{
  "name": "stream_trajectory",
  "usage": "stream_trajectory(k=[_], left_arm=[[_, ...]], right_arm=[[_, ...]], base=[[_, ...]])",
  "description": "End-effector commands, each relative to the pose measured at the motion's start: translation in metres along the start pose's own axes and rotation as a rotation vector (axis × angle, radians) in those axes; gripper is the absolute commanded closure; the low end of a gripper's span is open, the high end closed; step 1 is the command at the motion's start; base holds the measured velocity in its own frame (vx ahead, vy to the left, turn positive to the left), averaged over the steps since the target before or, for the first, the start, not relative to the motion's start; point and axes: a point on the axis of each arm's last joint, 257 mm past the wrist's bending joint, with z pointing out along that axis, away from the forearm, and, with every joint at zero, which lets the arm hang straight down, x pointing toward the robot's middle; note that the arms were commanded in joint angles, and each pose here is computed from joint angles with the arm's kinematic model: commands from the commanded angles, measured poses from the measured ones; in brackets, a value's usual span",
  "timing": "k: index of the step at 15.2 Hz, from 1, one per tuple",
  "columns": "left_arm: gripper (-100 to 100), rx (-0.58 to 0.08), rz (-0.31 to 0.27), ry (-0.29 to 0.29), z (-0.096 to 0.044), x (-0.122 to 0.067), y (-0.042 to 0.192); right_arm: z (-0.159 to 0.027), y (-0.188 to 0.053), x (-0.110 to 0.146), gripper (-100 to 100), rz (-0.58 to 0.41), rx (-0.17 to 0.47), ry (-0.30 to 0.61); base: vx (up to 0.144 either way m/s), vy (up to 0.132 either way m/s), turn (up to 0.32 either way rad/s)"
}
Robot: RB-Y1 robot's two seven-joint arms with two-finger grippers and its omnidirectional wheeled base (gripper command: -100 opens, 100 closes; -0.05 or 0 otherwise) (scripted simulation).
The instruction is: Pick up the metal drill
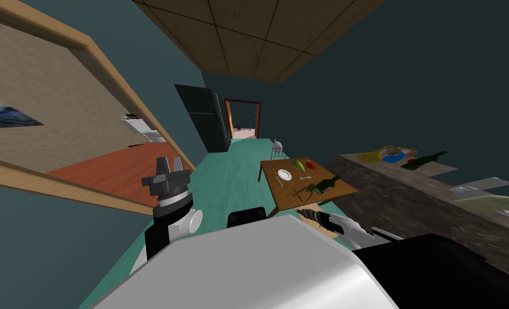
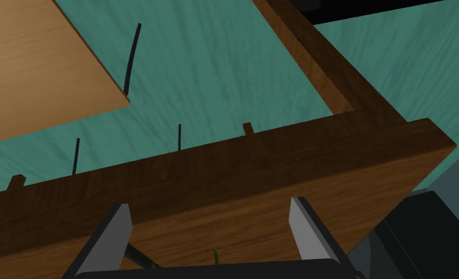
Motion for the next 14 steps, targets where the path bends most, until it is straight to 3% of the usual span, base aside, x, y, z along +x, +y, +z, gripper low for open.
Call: stream_trajectory(k=[1,4,6,10,13,14], left_arm=[[0,0.0,0.0,0.0,0.0,0.0,0.0],[0,0.0,0.0,0.0,0.0,0.0,0.0],[0,0.0,0.0,0.0,0.0,0.0,0.0],[0,0.0,0.0,0.0,0.0,0.0,0.0],[0,0.0,0.0,0.0,0.0,0.0,0.0],[0,0.0,0.0,0.0,0.0,0.0,0.0]], right_arm=[[-0.006,-0.018,0.006,-100,-0.022,0.036,0.023],[-0.007,-0.02,0.007,-100,-0.021,0.041,0.025],[-0.018,-0.045,0.01,-100,-0.049,0.091,0.053],[-0.028,-0.069,0.009,-100,-0.082,0.141,0.081],[-0.026,-0.063,0.016,-100,-0.072,0.127,0.073],[-0.025,-0.058,0.033,-100,-0.08,0.117,0.094]], base=[[0.083,-0.019,0.095],[0.056,-0.012,0.047],[0.071,-0.025,0.156],[0.195,-0.064,0.224],[0.08,-0.031,0.065],[0.026,-0.012,0.058]])
